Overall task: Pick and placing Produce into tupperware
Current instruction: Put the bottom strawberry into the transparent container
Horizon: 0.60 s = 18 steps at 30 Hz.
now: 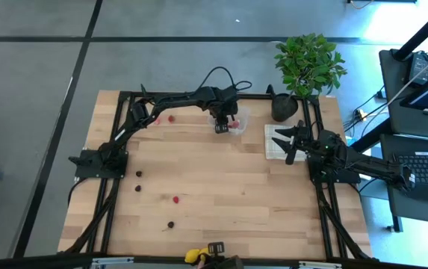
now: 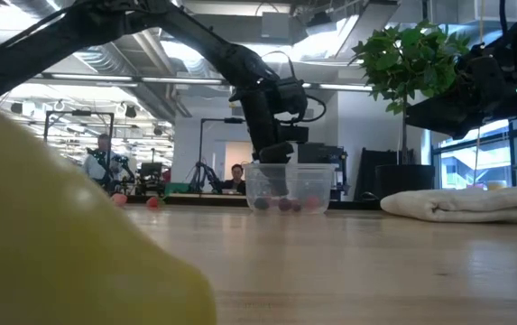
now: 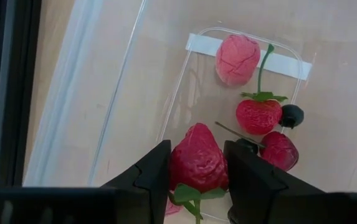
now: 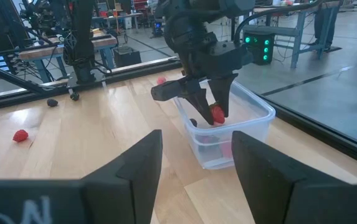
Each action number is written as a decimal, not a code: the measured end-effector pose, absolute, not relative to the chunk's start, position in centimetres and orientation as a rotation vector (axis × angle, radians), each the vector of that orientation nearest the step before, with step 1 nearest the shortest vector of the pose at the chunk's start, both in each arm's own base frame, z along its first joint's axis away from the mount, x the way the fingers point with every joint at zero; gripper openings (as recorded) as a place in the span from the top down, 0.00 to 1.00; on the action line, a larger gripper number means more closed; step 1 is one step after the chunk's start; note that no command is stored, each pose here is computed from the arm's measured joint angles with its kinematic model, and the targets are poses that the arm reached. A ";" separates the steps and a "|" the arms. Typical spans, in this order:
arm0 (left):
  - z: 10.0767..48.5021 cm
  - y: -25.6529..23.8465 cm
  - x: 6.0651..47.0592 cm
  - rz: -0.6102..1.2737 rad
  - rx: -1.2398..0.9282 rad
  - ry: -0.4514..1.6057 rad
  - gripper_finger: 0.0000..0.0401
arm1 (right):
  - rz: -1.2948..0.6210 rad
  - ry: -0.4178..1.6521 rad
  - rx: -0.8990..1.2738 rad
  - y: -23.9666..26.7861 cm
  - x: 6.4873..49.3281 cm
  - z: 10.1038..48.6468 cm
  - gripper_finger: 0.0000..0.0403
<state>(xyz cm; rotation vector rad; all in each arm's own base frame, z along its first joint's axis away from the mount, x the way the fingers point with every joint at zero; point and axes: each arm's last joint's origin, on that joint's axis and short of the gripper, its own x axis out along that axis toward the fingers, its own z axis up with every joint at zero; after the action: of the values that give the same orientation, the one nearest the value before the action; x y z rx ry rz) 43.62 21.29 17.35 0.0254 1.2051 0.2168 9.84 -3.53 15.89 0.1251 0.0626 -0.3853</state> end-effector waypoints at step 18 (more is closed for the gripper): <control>17.4 21.3 43.6 0.217 0.025 1.205 0.68 | -0.385 0.063 0.125 -3.5 9.8 15.9 0.52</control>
<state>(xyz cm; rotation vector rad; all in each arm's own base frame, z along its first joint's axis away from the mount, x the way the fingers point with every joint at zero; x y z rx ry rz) 43.61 21.29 17.37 0.0253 1.2047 0.2166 9.84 -3.53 15.89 0.1250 0.0627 -0.3850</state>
